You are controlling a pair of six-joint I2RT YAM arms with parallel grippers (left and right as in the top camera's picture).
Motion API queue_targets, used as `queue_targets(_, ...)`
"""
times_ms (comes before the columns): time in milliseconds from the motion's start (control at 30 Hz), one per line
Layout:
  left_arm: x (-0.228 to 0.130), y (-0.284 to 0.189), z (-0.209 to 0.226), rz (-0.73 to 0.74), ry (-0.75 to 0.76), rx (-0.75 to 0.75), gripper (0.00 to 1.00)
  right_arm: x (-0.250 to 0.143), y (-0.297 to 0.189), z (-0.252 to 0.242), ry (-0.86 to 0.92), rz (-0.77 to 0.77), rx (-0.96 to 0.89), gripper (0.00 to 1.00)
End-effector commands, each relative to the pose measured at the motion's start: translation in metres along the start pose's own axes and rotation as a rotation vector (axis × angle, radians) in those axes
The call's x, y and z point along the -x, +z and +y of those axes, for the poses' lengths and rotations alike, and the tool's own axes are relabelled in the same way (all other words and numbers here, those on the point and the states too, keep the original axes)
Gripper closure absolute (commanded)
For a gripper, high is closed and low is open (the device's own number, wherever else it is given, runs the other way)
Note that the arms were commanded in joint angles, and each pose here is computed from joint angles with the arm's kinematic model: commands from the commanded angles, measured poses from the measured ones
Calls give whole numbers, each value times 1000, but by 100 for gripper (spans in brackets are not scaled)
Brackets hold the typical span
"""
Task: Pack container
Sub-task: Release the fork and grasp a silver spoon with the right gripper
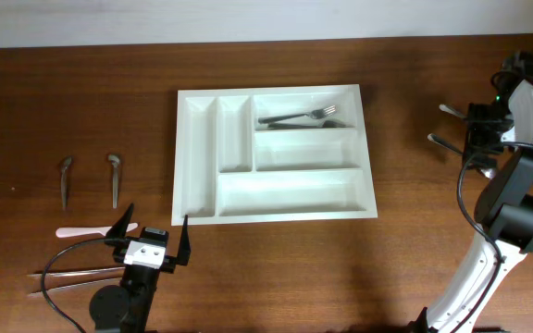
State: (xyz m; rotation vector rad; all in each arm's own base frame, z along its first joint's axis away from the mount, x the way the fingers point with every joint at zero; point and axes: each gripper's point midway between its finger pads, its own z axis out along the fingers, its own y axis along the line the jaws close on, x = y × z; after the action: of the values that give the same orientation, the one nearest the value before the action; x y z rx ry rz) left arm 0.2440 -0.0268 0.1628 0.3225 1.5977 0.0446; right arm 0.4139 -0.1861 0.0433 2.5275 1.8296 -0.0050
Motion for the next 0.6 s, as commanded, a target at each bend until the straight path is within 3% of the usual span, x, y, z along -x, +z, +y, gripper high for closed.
queue_targets(0, -2, 0, -1, 1, 8, -8, 1, 5, 9, -3, 28, 4, -23, 0)
queue_targets(567, -2, 0, -1, 0, 8, -9, 1, 0, 27, 8, 5, -62, -15, 1)
